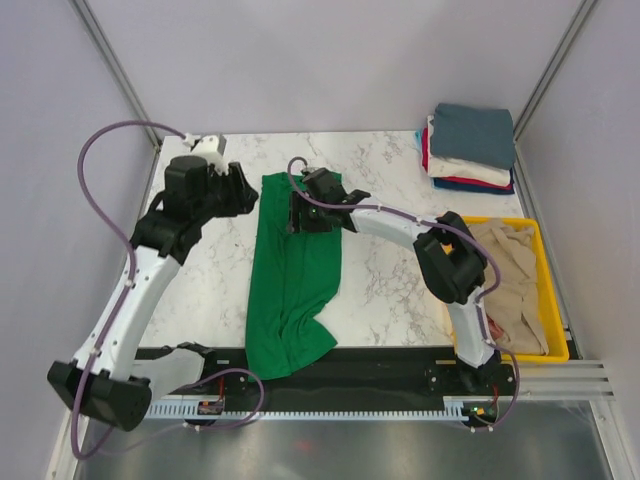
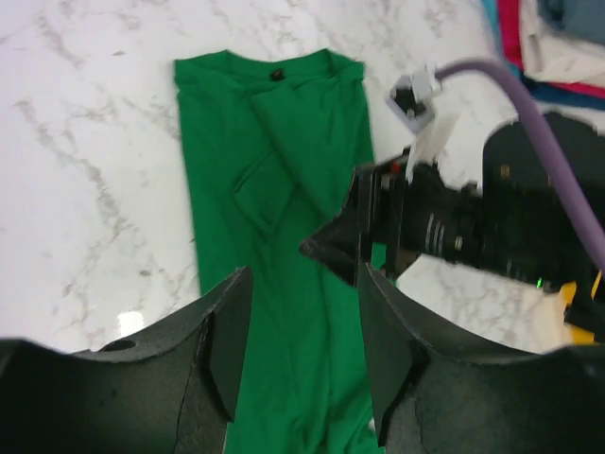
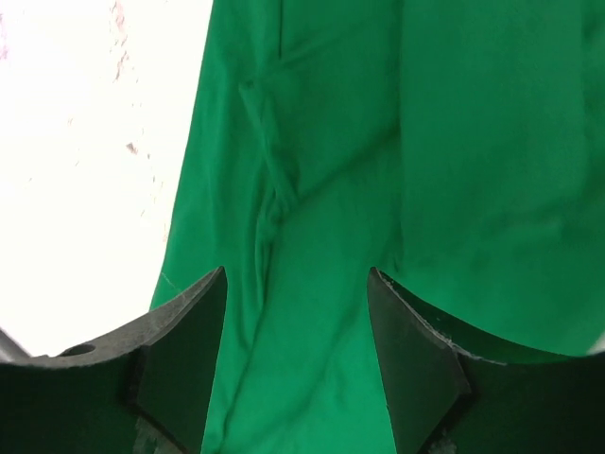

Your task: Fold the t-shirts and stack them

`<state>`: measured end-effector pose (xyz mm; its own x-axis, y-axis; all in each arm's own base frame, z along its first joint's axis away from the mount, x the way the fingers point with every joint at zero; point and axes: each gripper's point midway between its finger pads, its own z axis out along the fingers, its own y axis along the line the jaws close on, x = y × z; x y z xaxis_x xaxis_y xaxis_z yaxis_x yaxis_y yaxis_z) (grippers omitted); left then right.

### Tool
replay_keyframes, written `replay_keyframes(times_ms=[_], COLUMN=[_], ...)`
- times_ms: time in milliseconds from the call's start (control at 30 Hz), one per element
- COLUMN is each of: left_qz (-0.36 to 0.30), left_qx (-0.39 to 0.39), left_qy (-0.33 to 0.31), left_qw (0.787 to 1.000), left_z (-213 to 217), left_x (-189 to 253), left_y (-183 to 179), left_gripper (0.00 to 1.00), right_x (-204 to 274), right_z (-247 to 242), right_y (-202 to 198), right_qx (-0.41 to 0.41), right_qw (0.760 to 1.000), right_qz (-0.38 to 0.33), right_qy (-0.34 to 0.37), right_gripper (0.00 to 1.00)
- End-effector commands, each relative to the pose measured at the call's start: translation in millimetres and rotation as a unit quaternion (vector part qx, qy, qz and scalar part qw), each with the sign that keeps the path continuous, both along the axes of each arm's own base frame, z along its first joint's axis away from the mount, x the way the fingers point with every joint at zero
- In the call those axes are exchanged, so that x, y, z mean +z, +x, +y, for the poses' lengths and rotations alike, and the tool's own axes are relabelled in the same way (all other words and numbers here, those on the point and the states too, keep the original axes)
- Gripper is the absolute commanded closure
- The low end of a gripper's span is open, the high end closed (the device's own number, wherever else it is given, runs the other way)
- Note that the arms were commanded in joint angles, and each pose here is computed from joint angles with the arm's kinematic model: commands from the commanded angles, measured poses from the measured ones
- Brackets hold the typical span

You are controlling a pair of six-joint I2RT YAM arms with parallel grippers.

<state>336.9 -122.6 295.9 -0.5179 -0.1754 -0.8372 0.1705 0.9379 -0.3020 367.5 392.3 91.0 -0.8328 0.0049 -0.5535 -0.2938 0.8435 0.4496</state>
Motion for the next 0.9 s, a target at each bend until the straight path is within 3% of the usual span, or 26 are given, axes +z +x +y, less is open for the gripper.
replay_keyframes(times_ms=[0, 100, 200, 333, 500, 533, 667, 867], left_qz=[-0.001, 0.014, 0.029, 0.040, 0.039, 0.040, 0.039, 0.040], left_qx=[0.015, 0.088, 0.114, 0.102, 0.090, 0.088, 0.085, 0.081], left_qy=[0.086, 0.122, 0.139, 0.137, 0.130, 0.130, 0.128, 0.126], left_qw=[0.996, 0.989, 0.983, 0.984, 0.987, 0.987, 0.987, 0.988], left_z=[30.8, 61.7, 73.3, 67.8, 62.0, 61.7, 60.9, 59.0], left_x=[-33.3, -54.1, -74.2, -80.9, -77.9, -79.5, -79.9, -80.8], left_y=[-18.6, -27.8, -32.8, -29.7, -26.7, -27.5, -28.5, -28.6], left_gripper=[0.44, 0.44, 0.45, 0.47, 0.48, 0.48, 0.48, 0.48], right_x=[-18.3, -57.8, -89.8, -98.2, -119.9, -98.3, -86.0, -54.3], right_z=[28.8, 18.6, -4.5, -31.3, -33.6, -26.2, -12.3, -0.8], right_y=[17.0, 40.9, 65.9, 122.1, 177.7, 197.1, 224.0, 222.7], right_qx=[0.042, -0.002, -0.051, -0.108, -0.101, -0.103, -0.085, -0.045], right_qw=[0.999, 0.999, 0.996, 0.993, 0.993, 0.993, 0.992, 0.989], right_qz=[0.007, 0.051, 0.074, 0.022, -0.023, -0.050, -0.088, -0.120], right_qy=[0.016, 0.008, -0.004, -0.038, -0.054, -0.031, 0.032, 0.072], right_gripper=[0.31, 0.33, 0.35, 0.34, 0.29, 0.29, 0.26, 0.19])
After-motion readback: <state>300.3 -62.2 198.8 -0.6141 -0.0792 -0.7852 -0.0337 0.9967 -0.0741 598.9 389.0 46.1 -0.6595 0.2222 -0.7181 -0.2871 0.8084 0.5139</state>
